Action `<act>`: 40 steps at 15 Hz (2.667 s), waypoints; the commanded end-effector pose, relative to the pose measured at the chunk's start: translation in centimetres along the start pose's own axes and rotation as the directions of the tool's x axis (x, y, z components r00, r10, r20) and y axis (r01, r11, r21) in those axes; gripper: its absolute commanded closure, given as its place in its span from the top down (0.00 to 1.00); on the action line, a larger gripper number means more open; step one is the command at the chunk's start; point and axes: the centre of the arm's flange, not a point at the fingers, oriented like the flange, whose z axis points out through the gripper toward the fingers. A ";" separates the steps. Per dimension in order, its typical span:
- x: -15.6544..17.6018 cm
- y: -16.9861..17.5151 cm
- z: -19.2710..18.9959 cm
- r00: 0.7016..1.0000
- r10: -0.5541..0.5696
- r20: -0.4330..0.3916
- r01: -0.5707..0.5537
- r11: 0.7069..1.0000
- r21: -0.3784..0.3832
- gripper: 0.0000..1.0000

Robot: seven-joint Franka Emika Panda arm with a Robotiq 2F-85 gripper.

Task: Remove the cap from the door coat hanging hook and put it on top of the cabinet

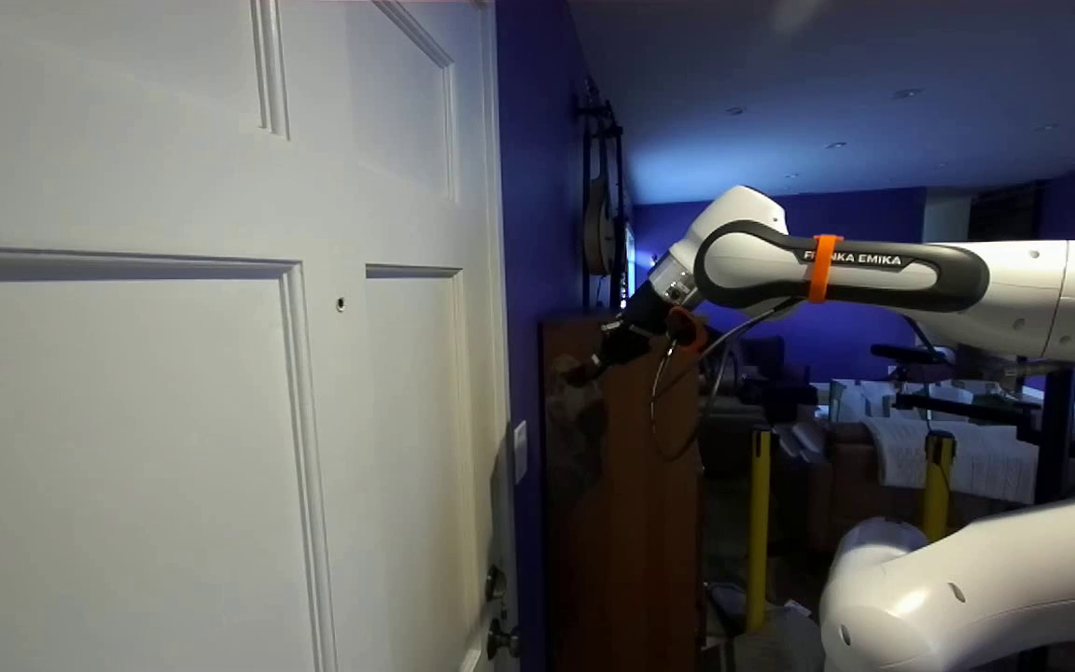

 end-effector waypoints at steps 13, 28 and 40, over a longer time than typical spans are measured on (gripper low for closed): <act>2.6 3.3 -4.7 0.991 0.086 -0.107 -0.087 0.996 -0.007 0.01; 15.2 15.2 -15.0 0.864 0.301 -0.404 -0.318 0.948 0.027 0.01; 12.5 14.0 -13.9 0.892 0.274 -0.359 -0.288 0.958 0.015 0.01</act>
